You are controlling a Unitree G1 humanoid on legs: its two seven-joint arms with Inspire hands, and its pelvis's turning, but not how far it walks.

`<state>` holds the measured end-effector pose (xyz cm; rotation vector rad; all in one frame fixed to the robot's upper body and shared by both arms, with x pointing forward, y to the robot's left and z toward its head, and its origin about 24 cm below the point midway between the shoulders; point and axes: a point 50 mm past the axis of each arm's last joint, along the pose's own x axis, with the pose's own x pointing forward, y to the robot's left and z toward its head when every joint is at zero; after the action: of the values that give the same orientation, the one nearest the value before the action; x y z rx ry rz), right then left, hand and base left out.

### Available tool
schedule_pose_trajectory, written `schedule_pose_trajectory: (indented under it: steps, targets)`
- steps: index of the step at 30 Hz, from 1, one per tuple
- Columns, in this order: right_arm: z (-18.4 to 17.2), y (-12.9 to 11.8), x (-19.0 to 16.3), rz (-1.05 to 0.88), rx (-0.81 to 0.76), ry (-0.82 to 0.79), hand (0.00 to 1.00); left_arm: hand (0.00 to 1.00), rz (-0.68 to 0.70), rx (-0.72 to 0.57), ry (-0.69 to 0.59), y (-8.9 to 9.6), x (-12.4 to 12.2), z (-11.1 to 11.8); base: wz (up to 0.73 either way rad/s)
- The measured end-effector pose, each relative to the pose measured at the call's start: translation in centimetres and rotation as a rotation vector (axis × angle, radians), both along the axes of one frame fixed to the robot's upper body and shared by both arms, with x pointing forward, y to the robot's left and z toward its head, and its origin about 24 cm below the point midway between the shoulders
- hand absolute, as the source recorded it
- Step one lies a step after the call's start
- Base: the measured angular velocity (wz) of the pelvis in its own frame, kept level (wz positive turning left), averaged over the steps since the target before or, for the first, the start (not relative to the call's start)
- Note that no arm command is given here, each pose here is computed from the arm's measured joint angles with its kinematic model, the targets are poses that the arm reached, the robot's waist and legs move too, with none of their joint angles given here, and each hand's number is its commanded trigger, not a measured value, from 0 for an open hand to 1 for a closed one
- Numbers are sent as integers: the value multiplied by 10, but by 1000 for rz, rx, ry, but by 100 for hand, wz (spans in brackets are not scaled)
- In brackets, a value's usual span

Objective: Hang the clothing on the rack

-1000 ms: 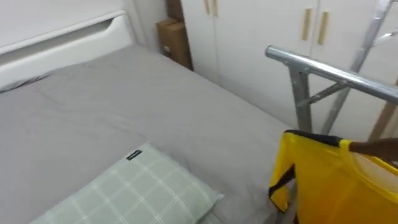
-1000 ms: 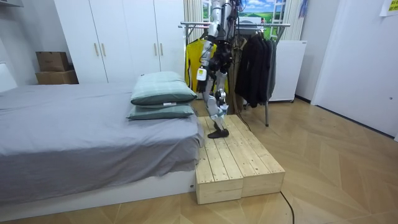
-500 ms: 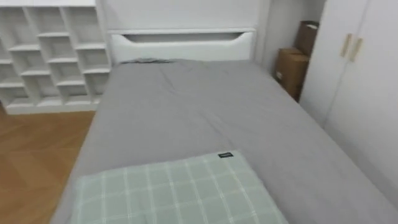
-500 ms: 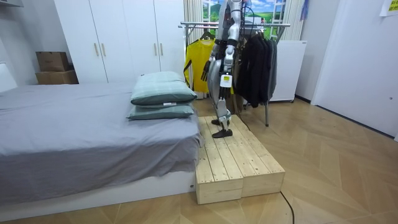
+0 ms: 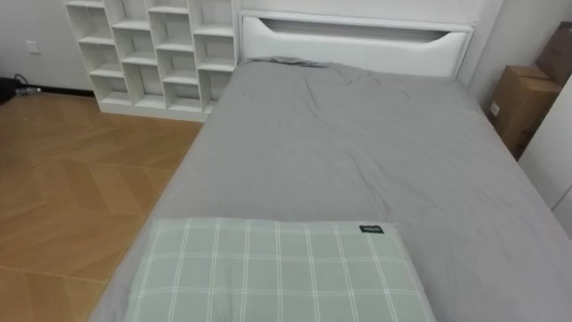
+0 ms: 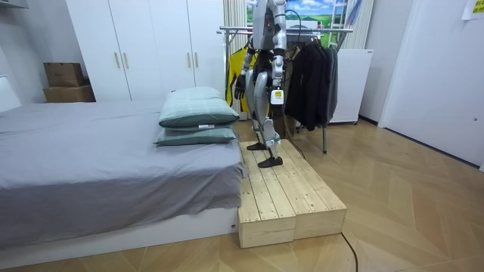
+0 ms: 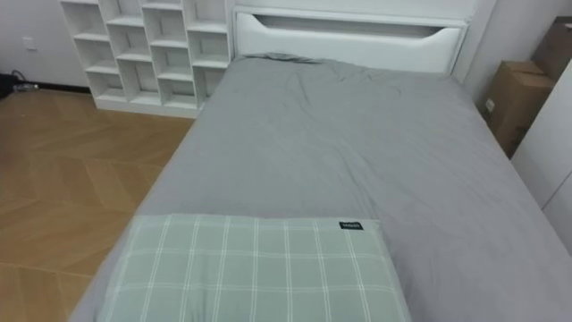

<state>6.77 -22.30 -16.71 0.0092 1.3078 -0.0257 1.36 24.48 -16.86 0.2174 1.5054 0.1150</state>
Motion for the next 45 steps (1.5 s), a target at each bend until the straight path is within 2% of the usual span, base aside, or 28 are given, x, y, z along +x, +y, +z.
schedule_pose_trajectory:
  steps: [9,24,35,43,45]
  targets:
    - [-2,0,-10,-62,17,8,0,0,-131,25,-7,0,5,1,23]
    - [-4,1,-32,-296,115,22,0,0,-151,23,12,-3,3,0,-8]
    - [-4,1,-32,-303,118,19,0,0,-154,22,15,-3,2,0,-2]
    - [-3,1,-29,-290,122,13,0,0,-204,25,21,-4,4,0,0]
    - [-4,1,-30,-291,120,14,0,0,-254,35,28,-6,5,0,0]
